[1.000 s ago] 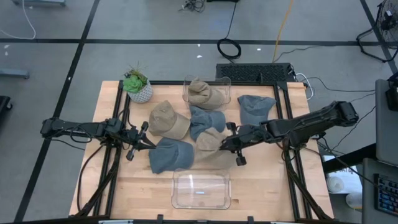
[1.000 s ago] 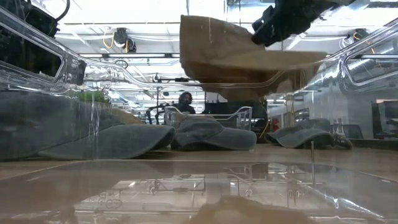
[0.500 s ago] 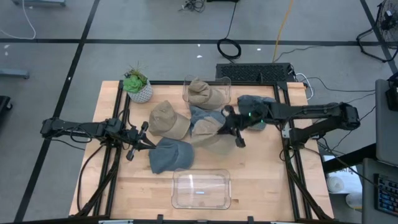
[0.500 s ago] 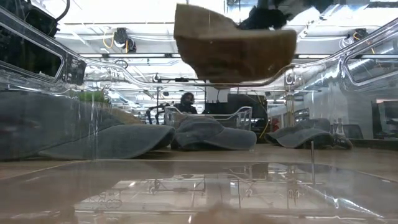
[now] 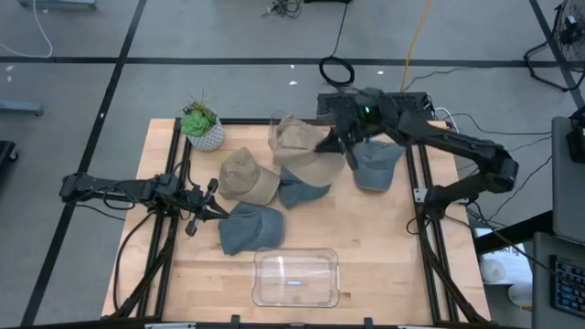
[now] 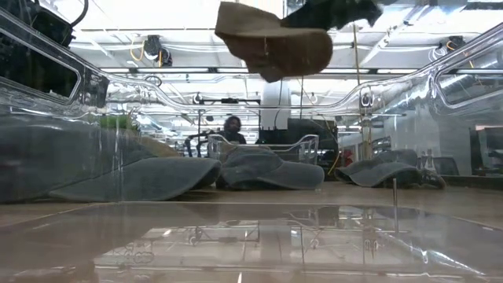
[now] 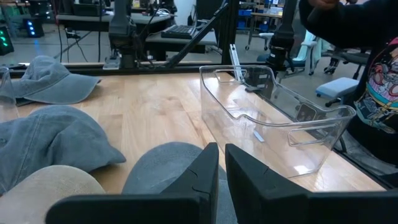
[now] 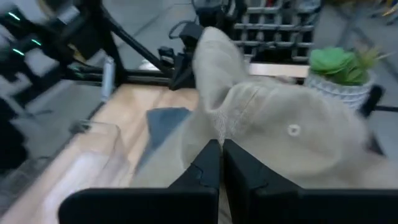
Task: Pick & Place hat
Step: Put the bottom brown cap into the top transparent bin
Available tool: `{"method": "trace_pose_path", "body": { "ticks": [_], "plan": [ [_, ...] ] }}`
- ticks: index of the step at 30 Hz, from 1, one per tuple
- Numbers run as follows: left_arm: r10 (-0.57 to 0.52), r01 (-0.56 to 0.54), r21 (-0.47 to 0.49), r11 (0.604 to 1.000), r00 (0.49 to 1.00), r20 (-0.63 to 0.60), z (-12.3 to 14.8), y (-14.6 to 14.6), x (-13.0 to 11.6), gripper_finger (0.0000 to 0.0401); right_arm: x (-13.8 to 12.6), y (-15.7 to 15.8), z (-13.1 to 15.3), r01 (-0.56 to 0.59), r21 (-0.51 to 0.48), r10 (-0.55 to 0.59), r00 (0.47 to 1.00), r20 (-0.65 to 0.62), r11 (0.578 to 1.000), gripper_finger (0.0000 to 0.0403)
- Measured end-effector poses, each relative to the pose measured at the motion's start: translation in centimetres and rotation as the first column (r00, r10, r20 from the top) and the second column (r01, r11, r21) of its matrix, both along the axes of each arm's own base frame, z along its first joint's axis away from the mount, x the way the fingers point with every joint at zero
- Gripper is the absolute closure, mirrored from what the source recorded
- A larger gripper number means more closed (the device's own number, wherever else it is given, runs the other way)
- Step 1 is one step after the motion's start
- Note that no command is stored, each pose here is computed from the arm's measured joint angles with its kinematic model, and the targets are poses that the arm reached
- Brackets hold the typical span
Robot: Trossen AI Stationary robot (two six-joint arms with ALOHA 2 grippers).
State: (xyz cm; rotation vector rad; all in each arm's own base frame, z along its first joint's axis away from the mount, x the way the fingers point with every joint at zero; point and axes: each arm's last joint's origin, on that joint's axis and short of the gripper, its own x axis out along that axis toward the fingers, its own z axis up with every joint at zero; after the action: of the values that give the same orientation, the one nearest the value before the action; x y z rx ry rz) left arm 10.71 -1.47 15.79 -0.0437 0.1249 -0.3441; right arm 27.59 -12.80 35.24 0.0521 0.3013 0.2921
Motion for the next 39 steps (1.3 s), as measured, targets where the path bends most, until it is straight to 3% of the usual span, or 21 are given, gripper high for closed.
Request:
{"method": "trace_pose_path", "body": {
  "ticks": [3,7,10,15,21,24,30,35,39],
  "plan": [
    [0.0,0.0,0.0,1.0,1.0,0.0,0.0,0.0,0.0,0.0364,0.7,-2.3,0.7,-0.121,0.115,0.117,0.992,0.038,0.986,0.0403],
    [0.0,0.0,0.0,1.0,1.0,0.0,0.0,0.0,0.0,0.0364,1.5,-5.2,1.4,-0.33,0.276,0.313,0.944,0.103,0.903,0.0403],
    [0.0,0.0,0.0,1.0,1.0,0.0,0.0,0.0,0.0,0.0364,2.1,-7.1,1.9,-0.319,0.268,0.294,0.947,0.128,0.909,0.0403],
    [0.0,0.0,0.0,1.0,1.0,0.0,0.0,0.0,0.0,0.0364,2.1,-9.3,1.5,-0.164,0.126,0.145,0.979,0.146,0.978,0.0403],
    [0.0,0.0,0.0,1.0,1.0,0.0,0.0,0.0,0.0,0.0364,1.9,-11.2,-0.2,-0.015,0.033,0.012,0.995,0.095,0.999,0.0403],
    [0.0,0.0,0.0,1.0,1.0,0.0,0.0,0.0,0.0,0.0364,2.1,-11.8,-1.7,0.083,-0.068,-0.081,0.996,0.024,0.994,0.0403],
    [0.0,0.0,0.0,1.0,1.0,0.0,0.0,0.0,0.0,0.0364,3.3,-12.1,-5.1,0.154,-0.361,-0.225,0.96,-0.165,0.92,0.0403],
    [0.0,0.0,0.0,1.0,1.0,0.0,0.0,0.0,0.0,0.0364,4.3,-11.1,-7.4,0.064,-0.488,-0.196,0.955,-0.224,0.87,0.0403],
    [0.0,0.0,0.0,1.0,1.0,0.0,0.0,0.0,0.0,0.0364,4.9,-10.1,-8.7,0.012,-0.608,-0.206,0.946,-0.251,0.794,0.0403]
  ]
}}
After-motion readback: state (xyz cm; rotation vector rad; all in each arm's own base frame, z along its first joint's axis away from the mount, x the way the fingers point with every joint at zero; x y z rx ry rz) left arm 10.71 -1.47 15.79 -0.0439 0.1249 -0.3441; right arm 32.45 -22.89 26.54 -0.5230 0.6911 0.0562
